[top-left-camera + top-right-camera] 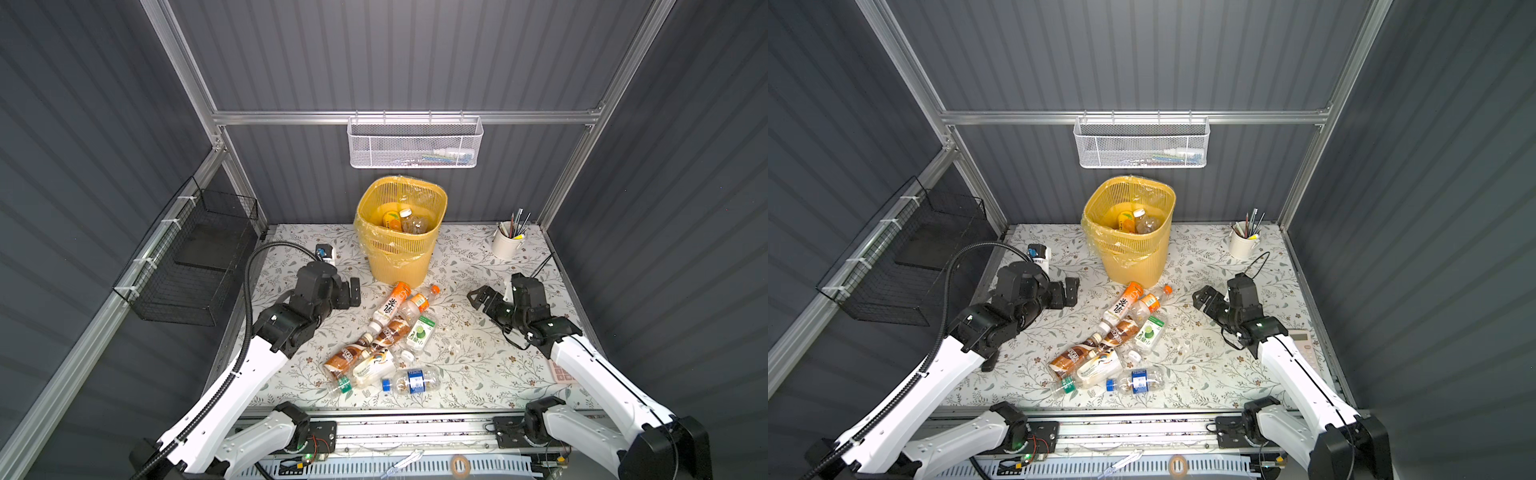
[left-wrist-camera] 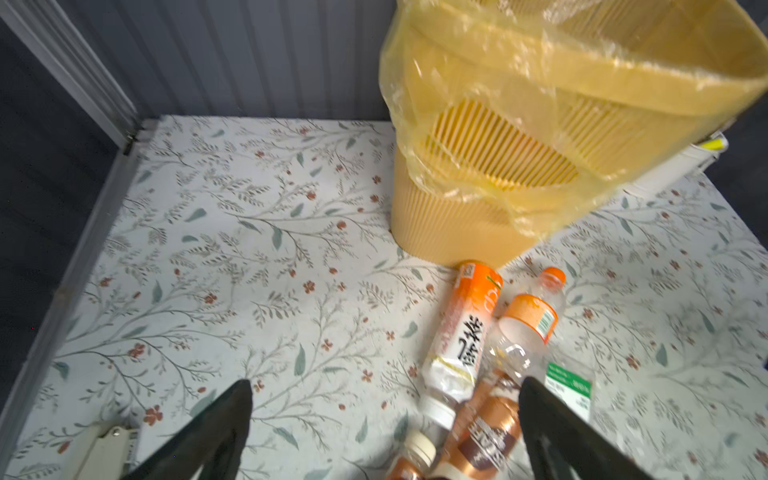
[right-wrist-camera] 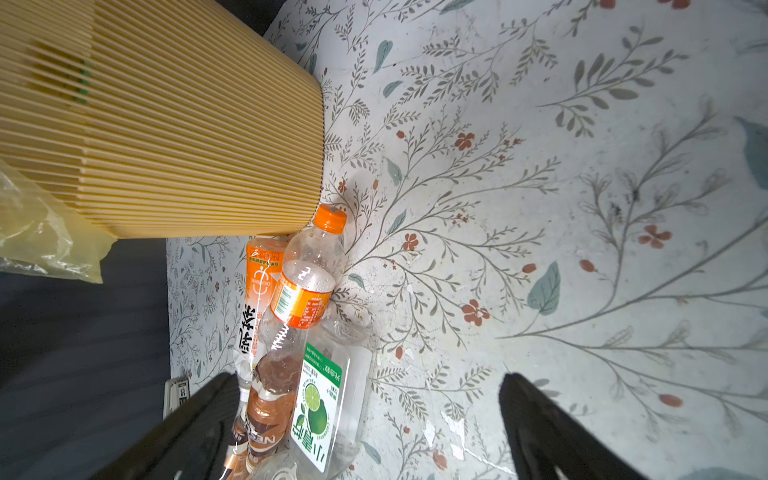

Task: Throw the plastic bottles in the bin
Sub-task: 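Lower the left gripper to the pile and grasp the clear blue-label bottle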

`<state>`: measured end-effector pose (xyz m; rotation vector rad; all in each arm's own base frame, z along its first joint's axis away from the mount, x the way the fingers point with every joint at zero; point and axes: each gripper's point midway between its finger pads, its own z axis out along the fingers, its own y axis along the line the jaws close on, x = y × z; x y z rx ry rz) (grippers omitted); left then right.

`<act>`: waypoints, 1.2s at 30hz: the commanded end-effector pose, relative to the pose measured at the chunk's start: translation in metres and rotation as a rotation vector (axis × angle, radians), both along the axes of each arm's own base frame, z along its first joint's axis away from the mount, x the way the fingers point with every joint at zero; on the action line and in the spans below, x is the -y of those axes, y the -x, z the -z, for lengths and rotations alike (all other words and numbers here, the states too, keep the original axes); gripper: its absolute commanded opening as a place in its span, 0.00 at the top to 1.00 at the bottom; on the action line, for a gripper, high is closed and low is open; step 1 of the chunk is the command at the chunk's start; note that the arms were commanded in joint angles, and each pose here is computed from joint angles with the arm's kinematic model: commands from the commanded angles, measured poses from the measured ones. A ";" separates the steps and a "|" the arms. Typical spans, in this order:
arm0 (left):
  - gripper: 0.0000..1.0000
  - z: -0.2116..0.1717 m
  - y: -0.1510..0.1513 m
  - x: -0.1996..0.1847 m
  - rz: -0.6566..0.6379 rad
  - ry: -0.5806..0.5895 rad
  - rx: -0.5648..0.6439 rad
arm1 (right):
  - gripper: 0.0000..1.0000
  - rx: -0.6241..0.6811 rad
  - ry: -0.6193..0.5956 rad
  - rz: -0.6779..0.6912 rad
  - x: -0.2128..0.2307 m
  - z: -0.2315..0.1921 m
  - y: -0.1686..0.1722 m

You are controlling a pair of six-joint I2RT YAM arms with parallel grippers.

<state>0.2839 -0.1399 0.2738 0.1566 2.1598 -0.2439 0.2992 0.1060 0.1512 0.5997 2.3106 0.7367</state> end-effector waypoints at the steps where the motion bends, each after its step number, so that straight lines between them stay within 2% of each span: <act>1: 0.00 0.024 0.028 0.029 0.147 0.009 -0.089 | 0.01 0.008 0.008 0.056 0.009 -0.001 0.003; 9: 0.00 0.063 0.078 0.095 0.360 -0.165 -0.120 | 0.01 0.002 0.036 0.098 0.021 0.005 0.017; 14: 0.00 0.110 0.130 0.153 0.587 -0.357 -0.186 | 0.01 0.000 0.053 0.102 0.024 0.006 0.019; 17: 0.01 0.134 0.157 0.167 0.707 -0.453 -0.242 | 0.01 0.002 0.064 0.105 0.026 0.006 0.019; 20: 0.02 0.152 0.175 0.173 0.798 -0.492 -0.293 | 0.01 -0.001 0.068 0.106 0.027 0.008 0.019; 26: 0.06 0.175 0.187 0.176 0.884 -0.566 -0.358 | 0.01 -0.007 0.064 0.098 0.024 0.011 0.018; 29: 0.11 0.188 0.192 0.180 0.918 -0.597 -0.403 | 0.01 -0.005 0.067 0.094 0.024 0.011 0.018; 33: 0.14 0.205 0.192 0.181 0.926 -0.648 -0.429 | 0.01 -0.002 0.074 0.098 0.026 0.010 0.017; 36: 0.22 0.211 0.191 0.186 0.944 -0.661 -0.429 | 0.01 -0.002 0.077 0.095 0.026 0.011 0.017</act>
